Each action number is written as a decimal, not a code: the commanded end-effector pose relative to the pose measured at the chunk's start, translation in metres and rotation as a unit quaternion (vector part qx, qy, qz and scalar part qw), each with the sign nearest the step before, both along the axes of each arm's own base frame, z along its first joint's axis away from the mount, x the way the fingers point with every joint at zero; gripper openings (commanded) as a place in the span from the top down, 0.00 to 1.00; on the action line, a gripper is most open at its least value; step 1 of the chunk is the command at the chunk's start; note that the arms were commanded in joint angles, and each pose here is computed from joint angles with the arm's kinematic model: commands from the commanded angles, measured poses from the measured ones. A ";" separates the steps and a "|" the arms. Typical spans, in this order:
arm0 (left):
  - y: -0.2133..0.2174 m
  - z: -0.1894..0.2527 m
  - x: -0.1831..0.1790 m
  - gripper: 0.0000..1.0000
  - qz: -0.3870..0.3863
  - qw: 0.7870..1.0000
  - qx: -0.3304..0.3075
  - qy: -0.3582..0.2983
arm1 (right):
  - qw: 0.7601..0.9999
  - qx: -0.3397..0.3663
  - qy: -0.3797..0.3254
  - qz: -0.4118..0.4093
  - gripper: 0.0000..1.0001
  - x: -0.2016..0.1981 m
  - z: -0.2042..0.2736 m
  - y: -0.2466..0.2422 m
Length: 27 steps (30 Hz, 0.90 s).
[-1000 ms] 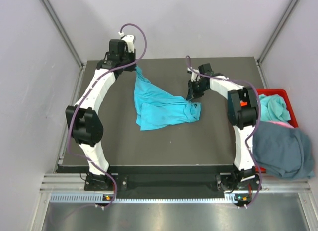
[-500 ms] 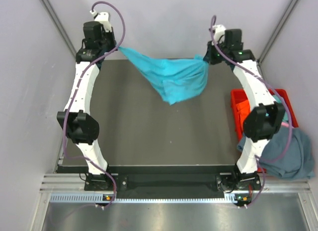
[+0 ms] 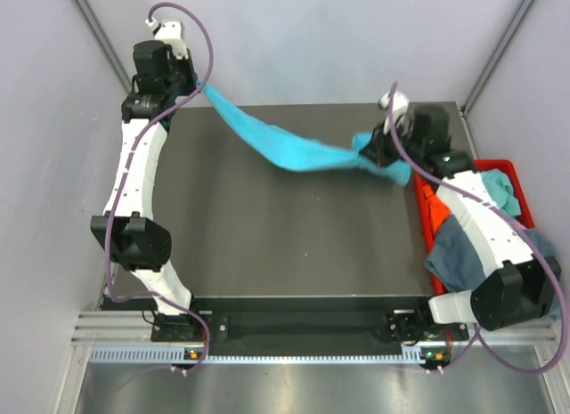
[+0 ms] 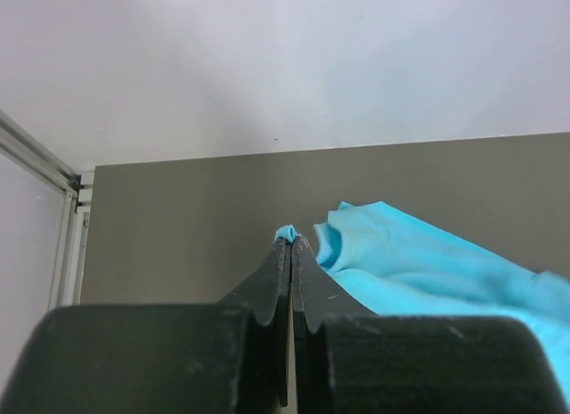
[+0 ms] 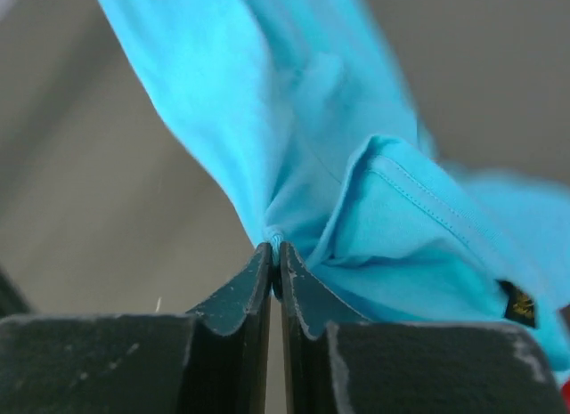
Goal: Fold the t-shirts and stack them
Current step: Flatten the tshirt out
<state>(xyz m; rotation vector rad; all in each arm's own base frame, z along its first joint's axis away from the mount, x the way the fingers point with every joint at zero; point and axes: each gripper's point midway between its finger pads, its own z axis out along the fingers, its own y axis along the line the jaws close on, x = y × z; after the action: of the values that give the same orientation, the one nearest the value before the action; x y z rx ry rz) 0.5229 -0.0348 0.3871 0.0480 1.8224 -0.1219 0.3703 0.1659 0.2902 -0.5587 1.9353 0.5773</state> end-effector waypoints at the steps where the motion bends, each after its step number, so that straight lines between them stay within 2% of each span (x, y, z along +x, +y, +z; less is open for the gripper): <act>1: 0.007 0.015 -0.007 1.00 0.003 1.000 -0.002 -0.019 | 0.996 0.038 0.042 0.076 0.91 -0.037 -0.043 0.027; 2: 0.009 0.013 -0.007 1.00 0.005 1.000 -0.002 -0.016 | 0.993 0.055 0.062 0.090 0.83 -0.046 -0.047 0.033; 3: 0.009 0.011 -0.007 1.00 0.005 1.000 -0.005 -0.012 | 0.986 0.073 0.078 0.131 0.67 -0.060 -0.049 0.042; 4: 0.009 0.010 -0.008 1.00 0.004 1.000 -0.008 -0.009 | 0.981 0.083 0.083 0.151 0.34 -0.066 -0.047 0.047; 6: 0.009 0.004 -0.011 1.00 0.001 1.000 -0.014 0.005 | 0.973 0.105 0.090 0.184 0.30 -0.069 -0.034 0.056; 10: 0.006 -0.024 -0.025 1.00 -0.004 0.998 -0.023 0.066 | 0.978 0.104 0.077 0.165 0.14 -0.041 -0.015 0.059; 11: 0.005 -0.032 -0.030 1.00 -0.005 0.996 -0.026 0.080 | 0.981 0.096 0.088 0.147 0.13 -0.026 -0.024 0.058; 13: 0.001 -0.074 -0.046 1.00 -0.013 0.990 -0.035 0.137 | 0.988 0.081 0.081 0.106 0.14 -0.002 -0.024 0.053; 14: 0.000 -0.103 -0.063 1.00 -0.012 0.984 -0.037 0.172 | 0.989 0.075 0.090 0.095 0.14 0.013 -0.032 0.054; 17: 0.000 -0.152 -0.099 1.00 -0.010 0.972 -0.040 0.230 | 0.986 0.061 0.131 0.078 0.17 0.037 -0.065 0.056; 18: 0.002 -0.161 -0.107 1.00 -0.006 0.970 -0.037 0.239 | 0.986 0.063 0.133 0.075 0.18 0.045 -0.061 0.058; 19: 0.004 -0.159 -0.115 1.00 -0.002 0.972 -0.034 0.234 | 0.983 0.059 0.155 0.073 0.19 0.053 -0.079 0.060; 21: 0.008 -0.171 -0.127 0.99 0.005 0.969 -0.023 0.245 | 0.983 0.061 0.158 0.069 0.20 0.065 -0.079 0.063; 23: 0.017 -0.162 -0.133 1.00 0.023 0.970 -0.007 0.242 | 0.982 0.061 0.169 0.066 0.21 0.075 -0.088 0.065; 27: 0.021 -0.146 -0.147 1.00 0.020 0.967 -0.020 0.252 | 0.980 0.057 0.185 0.055 0.21 0.087 -0.100 0.066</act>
<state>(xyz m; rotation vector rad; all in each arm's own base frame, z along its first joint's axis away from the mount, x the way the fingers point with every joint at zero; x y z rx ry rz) 0.3819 -0.0223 0.1881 -0.0447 2.4435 -0.1652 0.4404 0.2286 0.1556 -0.5146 2.2874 0.9284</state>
